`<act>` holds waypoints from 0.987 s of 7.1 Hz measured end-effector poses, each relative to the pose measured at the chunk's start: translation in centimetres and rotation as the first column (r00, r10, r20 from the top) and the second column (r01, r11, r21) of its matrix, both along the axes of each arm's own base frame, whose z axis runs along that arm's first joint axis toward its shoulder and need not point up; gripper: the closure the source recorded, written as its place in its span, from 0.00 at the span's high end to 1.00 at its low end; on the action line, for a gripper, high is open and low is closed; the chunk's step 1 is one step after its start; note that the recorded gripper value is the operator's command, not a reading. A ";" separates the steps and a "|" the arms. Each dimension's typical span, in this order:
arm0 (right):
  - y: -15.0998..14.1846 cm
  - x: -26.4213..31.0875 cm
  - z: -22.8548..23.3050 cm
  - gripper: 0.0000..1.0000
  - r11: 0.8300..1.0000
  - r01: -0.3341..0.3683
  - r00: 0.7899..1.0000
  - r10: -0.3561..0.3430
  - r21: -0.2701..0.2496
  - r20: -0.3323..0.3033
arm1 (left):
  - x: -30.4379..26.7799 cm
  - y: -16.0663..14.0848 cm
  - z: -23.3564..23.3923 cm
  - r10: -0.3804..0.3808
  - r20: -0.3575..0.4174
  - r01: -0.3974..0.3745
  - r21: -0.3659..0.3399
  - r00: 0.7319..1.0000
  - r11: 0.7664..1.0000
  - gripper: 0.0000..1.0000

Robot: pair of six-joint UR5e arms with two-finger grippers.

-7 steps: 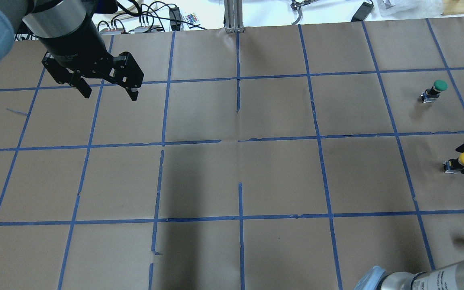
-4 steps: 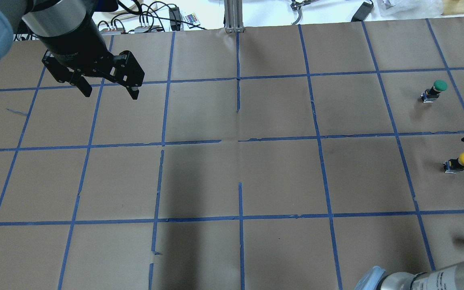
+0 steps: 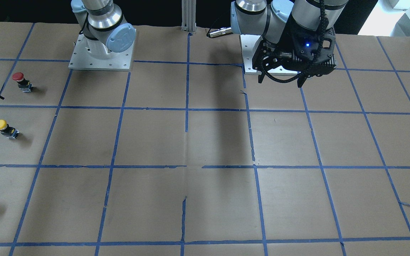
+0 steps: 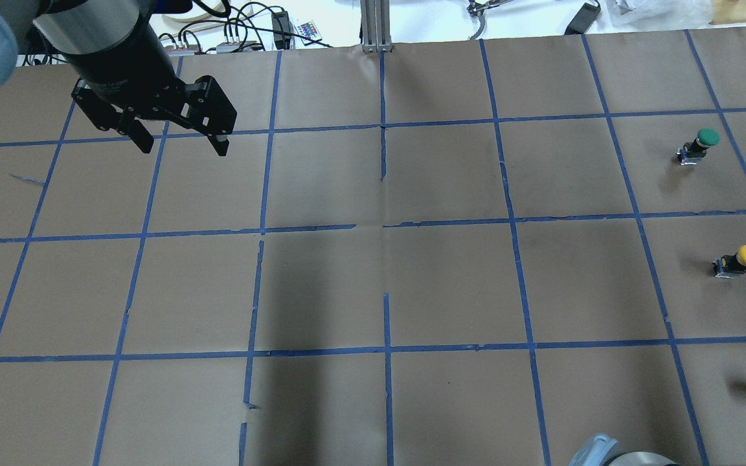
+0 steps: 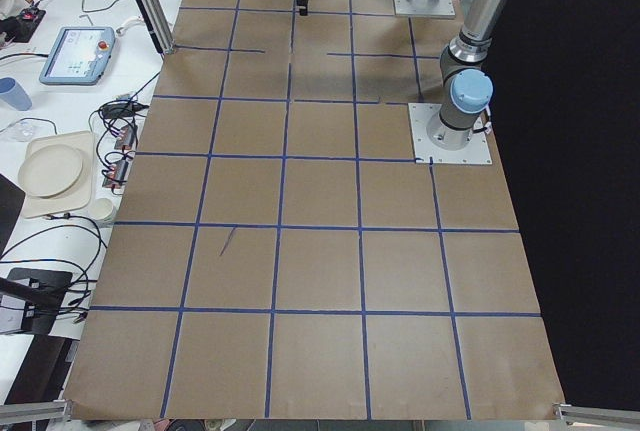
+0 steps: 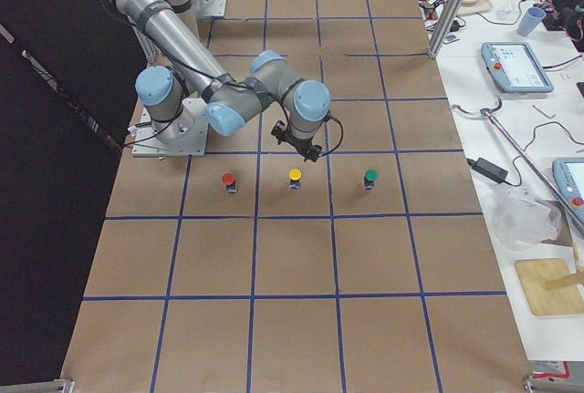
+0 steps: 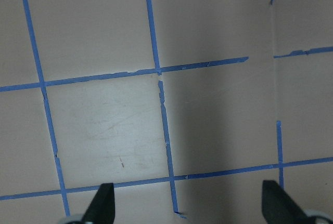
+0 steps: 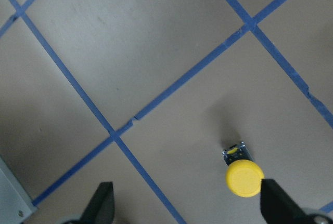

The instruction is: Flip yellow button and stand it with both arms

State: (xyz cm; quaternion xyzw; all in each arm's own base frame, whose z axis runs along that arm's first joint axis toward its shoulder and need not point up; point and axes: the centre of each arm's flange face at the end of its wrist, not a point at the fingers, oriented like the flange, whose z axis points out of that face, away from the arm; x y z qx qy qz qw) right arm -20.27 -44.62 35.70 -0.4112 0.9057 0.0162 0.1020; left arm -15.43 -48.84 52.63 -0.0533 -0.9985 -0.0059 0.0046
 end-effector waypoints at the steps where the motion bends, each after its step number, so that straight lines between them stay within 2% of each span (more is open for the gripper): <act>1: 0.4 4.6 3.1 1.00 0.991 0.131 0.991 -0.130 0.012 -0.044 | 0.1 0.0 0.1 -0.001 0.006 0.001 0.012 1.000 1.000 0.99; 2: 0.8 9.0 5.2 1.00 0.962 0.272 0.960 -0.270 0.022 -0.077 | 0.2 -0.1 0.4 -0.001 0.010 0.001 0.016 1.000 1.000 0.99; 3: 1.1 13.4 6.8 1.00 0.908 0.419 0.904 -0.414 0.026 -0.106 | 0.3 0.0 0.9 -0.001 0.012 0.001 0.015 1.000 1.000 0.99; 4: 1.4 17.4 8.0 1.00 0.834 0.551 0.829 -0.545 0.018 -0.126 | 0.4 0.2 1.3 -0.003 0.014 0.002 0.021 1.000 1.000 0.99; 5: 1.9 20.9 8.9 1.00 0.742 0.671 0.736 -0.664 0.012 -0.129 | 0.4 0.2 1.4 -0.005 0.017 0.005 0.026 1.000 1.000 0.99; 6: 2.3 24.2 9.6 1.00 0.653 0.757 0.649 -0.749 0.015 -0.129 | 0.4 0.1 1.3 -0.006 0.017 0.006 0.029 1.000 1.000 0.99; 7: 2.8 27.6 10.2 1.00 0.581 0.814 0.577 -0.805 0.009 -0.136 | 0.4 -0.1 1.2 -0.006 0.015 0.006 0.033 1.000 0.999 0.99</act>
